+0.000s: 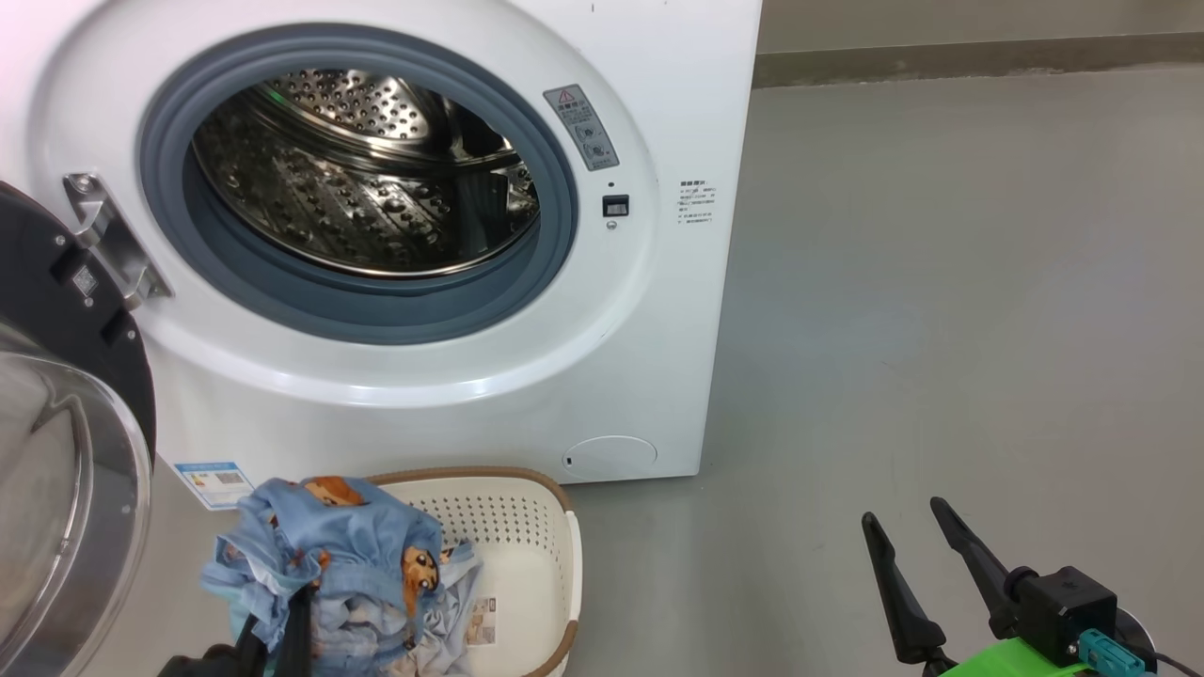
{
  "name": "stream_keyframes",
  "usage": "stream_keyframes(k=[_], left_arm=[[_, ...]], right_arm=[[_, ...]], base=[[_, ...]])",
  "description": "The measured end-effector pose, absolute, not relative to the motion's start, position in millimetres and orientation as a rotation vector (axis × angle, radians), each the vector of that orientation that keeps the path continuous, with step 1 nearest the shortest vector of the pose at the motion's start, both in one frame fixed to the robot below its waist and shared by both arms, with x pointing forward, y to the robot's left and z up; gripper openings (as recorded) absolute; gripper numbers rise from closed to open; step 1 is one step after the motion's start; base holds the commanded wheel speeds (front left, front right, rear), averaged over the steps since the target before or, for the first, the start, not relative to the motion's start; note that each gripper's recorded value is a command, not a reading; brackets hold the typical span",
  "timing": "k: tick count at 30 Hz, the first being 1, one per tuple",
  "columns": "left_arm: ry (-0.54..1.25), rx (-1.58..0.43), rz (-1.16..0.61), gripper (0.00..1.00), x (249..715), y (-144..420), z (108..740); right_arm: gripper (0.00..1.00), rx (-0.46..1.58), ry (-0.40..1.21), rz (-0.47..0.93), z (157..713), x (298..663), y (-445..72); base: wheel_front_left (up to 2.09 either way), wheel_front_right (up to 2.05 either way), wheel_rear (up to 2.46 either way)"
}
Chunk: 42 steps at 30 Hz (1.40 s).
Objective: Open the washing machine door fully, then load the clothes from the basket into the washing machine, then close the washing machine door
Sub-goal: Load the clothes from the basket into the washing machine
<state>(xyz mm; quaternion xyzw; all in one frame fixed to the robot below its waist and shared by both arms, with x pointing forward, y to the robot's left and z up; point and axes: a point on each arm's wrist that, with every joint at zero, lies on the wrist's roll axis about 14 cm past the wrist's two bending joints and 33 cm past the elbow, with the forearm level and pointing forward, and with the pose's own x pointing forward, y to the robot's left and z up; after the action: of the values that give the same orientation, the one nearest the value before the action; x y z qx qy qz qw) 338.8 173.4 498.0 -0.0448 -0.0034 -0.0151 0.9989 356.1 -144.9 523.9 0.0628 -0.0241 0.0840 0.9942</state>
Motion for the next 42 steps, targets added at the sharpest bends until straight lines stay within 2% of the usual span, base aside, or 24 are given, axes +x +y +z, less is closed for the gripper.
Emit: stream_keyframes(k=[23,33,42], left_arm=[[0.030,-0.102,-0.022,0.00,345,174,485],[0.044,-0.141,-0.066,0.00,392,165,477],[0.107,-0.196,-0.104,0.00,454,157,460]], right_arm=[[1.00,0.131,-0.011,0.182,513,363,-139],[1.00,0.139,0.016,0.200,502,386,-132],[1.00,0.135,0.006,0.200,495,418,-131]], base=[[0.00,0.00,0.00],[0.00,0.00,0.00],[0.00,0.00,0.00]])
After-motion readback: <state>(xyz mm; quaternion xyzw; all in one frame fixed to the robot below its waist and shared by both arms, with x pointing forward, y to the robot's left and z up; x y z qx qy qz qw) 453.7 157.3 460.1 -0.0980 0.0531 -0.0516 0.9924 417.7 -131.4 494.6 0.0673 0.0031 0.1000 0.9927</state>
